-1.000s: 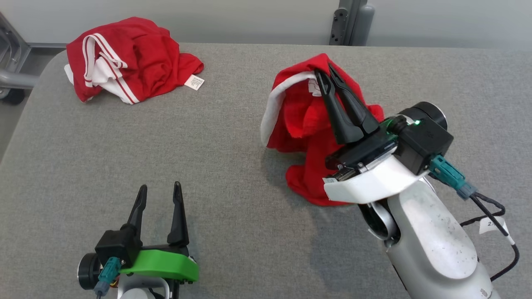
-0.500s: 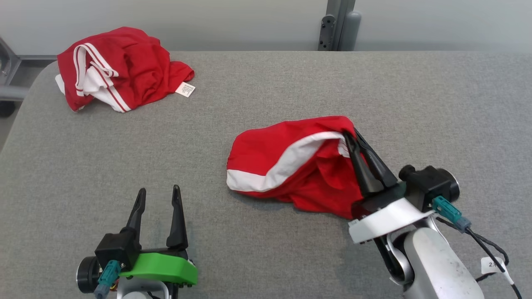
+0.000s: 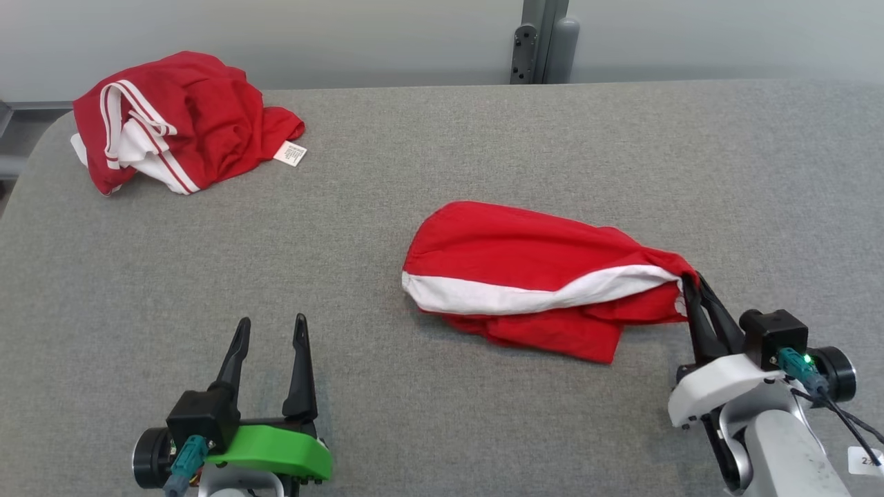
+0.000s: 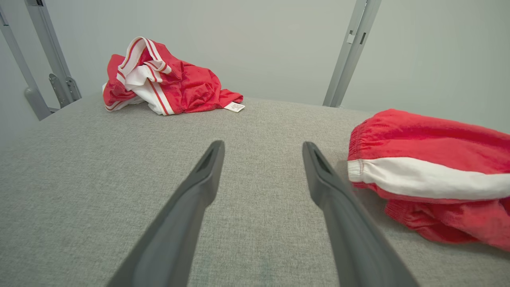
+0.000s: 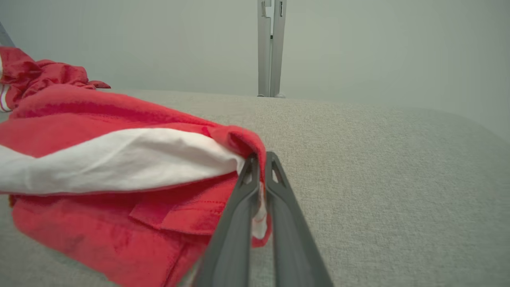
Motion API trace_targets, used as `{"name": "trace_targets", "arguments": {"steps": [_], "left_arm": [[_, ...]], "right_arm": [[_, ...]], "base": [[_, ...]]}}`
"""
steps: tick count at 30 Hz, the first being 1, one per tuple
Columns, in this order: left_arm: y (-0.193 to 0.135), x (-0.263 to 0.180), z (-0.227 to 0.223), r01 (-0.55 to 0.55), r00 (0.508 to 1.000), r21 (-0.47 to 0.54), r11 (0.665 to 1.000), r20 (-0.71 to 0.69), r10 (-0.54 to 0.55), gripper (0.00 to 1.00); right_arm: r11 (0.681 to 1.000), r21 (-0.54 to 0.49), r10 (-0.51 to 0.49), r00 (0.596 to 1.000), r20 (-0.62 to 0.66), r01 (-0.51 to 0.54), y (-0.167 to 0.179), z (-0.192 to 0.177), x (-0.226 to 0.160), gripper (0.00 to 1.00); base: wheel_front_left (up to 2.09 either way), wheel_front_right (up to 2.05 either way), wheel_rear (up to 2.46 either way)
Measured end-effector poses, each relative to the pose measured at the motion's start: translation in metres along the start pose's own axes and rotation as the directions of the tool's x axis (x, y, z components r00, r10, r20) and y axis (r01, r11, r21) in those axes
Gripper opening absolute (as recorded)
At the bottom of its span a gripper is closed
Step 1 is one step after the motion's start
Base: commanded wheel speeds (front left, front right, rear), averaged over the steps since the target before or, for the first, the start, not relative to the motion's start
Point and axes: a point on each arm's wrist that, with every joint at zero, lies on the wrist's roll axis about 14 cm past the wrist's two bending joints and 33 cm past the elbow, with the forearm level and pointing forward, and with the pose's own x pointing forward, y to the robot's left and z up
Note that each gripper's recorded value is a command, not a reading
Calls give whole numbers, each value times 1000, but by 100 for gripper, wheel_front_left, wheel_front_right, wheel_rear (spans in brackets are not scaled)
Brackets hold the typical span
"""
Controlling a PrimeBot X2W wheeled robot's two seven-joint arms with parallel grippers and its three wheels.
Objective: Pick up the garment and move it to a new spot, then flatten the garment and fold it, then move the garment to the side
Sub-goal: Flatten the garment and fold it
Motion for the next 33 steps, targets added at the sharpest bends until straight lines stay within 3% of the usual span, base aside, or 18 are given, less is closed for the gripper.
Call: {"name": "trace_targets", "arguments": {"steps": [1,2,3,4,14,19,28,33], "left_arm": [[0,0,-1,0,1000,0,1000,-2,0,100],[0,-1,-1,0,1000,2,1000,-3,0,100],[0,-1,-1,0,1000,3,1000,-3,0,100],[0,-1,-1,0,1000,4,1000,-4,0,100],[-1,1,-2,5,1000,4,1000,-5,-5,100],[-4,2,-1,14,1000,3,1000,-3,-14,100],[-5,4,-3,18,1000,4,1000,-9,-18,100],[-2,5,-5,12,1000,10,1000,-16,-12,100]], "right_arm": [[1000,-18,-5,1000,-16,5,-5,-4,-1,2],[999,-30,-17,1000,-26,16,-10,-7,-1,29],[999,-45,-20,999,-32,18,-13,-8,-1,50],[998,-56,-21,999,-35,19,-15,-8,0,100],[991,-73,-113,993,-19,111,-48,-3,-6,100],[991,-52,-123,992,-6,123,-46,0,-14,100],[993,37,-107,984,-143,113,-27,-48,-37,100],[994,38,-98,975,-199,107,-25,-64,-28,100]], "base": [[0,0,0],[0,0,0],[0,0,0],[0,0,0],[0,0,0],[0,0,0],[0,0,0],[0,0,0]]}}
